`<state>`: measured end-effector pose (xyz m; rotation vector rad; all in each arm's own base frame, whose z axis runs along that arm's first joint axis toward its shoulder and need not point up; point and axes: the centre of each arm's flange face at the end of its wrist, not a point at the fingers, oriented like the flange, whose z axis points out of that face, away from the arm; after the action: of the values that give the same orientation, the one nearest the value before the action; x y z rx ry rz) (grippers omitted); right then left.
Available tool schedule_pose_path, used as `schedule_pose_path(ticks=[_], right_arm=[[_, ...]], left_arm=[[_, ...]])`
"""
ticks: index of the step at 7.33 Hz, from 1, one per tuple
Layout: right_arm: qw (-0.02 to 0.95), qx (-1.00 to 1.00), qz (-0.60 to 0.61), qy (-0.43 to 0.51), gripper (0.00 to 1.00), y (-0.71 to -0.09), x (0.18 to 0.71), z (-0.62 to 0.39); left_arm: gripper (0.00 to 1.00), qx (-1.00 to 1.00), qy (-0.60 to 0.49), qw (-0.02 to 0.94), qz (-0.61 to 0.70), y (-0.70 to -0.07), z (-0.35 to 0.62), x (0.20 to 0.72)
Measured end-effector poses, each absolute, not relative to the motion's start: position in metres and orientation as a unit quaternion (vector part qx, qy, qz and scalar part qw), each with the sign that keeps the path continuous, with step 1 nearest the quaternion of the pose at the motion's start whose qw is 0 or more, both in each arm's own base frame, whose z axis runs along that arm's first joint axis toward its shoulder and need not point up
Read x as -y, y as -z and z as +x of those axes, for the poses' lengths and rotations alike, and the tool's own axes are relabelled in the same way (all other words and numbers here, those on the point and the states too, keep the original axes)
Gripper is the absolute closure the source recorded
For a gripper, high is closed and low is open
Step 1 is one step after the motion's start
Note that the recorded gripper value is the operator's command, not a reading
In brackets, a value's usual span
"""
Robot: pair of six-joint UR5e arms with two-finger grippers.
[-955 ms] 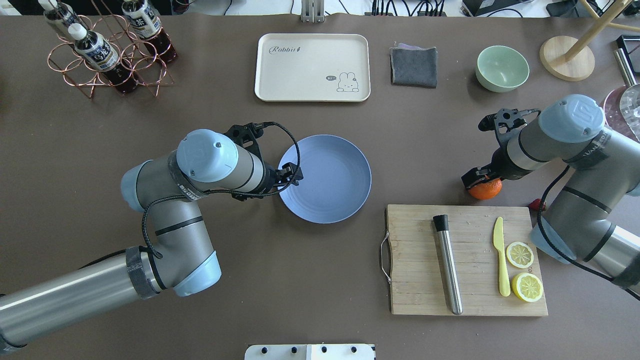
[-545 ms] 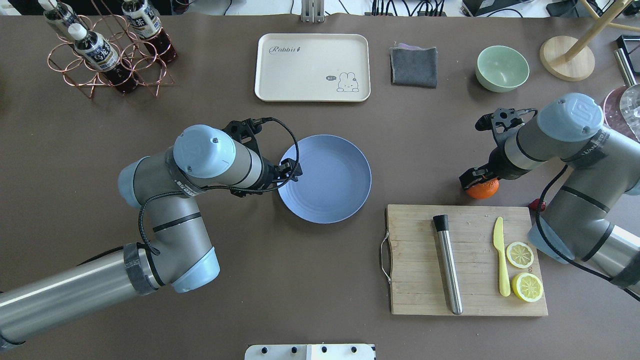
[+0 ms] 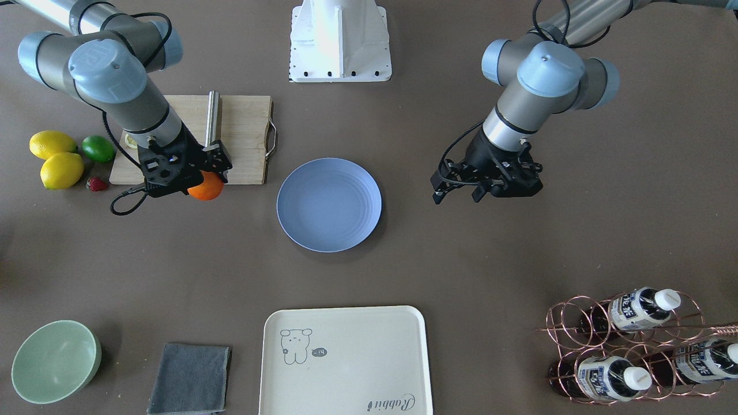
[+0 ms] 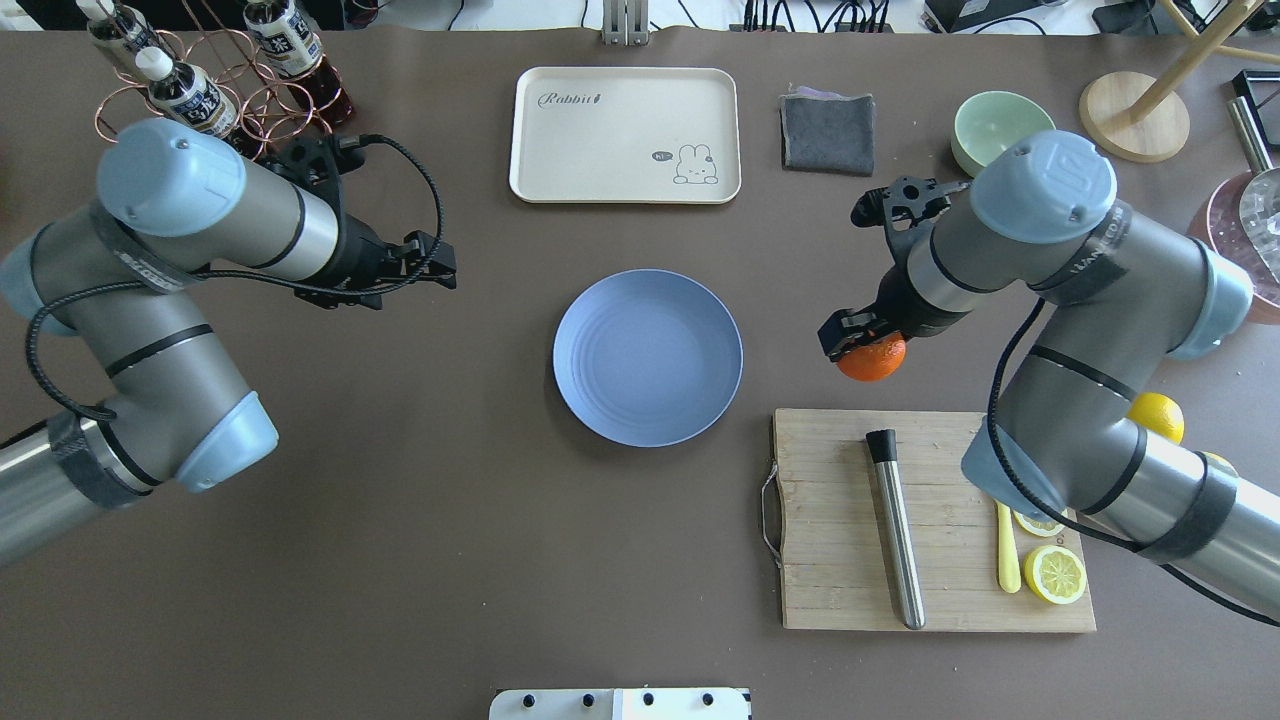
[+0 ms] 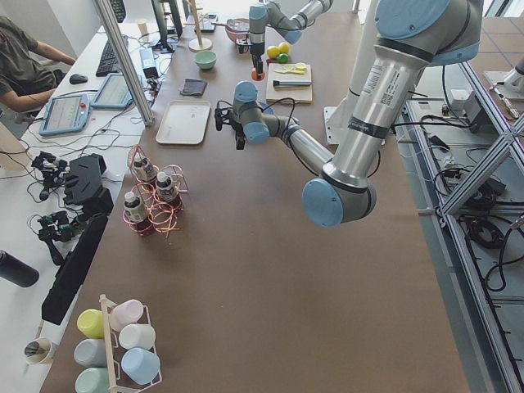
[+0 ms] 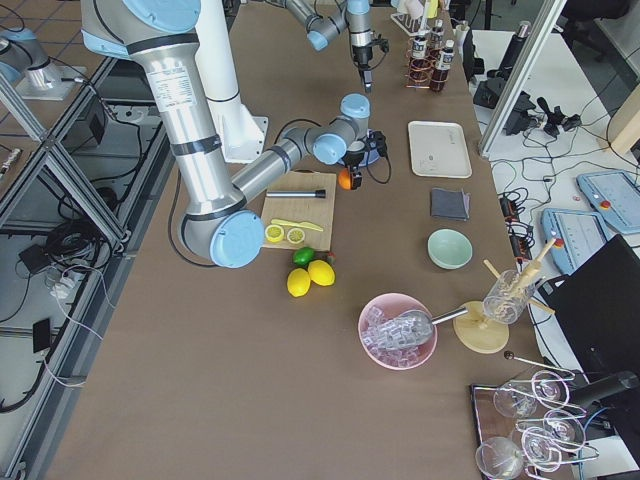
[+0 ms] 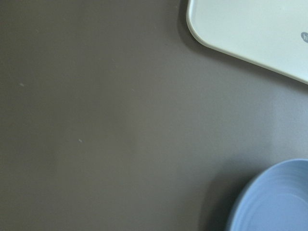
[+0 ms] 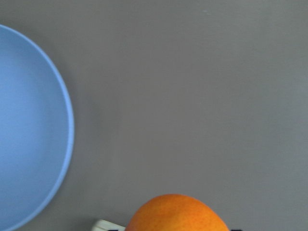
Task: Pick orange to plate
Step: 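Carry the orange with the right gripper and lower it onto the blue plate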
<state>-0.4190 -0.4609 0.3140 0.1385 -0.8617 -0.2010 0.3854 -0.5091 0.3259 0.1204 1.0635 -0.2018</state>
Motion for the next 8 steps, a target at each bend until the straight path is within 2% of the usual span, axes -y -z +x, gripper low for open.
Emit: schedule_pose_path(ticks=[3,8], right_arm=[[0.905,0.420,0.056,0.043,1.00,-0.224,0.452,-0.543],[0.908,0.413,0.061,0.038,1.00,-0.228,0.457,-0.602]], left_arm=[[0.05,-0.480,0.039,0.875,0.057,-0.406,0.308,0.524],[0.05,-0.469,0.041,0.880,0.054,-0.432,0.286,0.525]])
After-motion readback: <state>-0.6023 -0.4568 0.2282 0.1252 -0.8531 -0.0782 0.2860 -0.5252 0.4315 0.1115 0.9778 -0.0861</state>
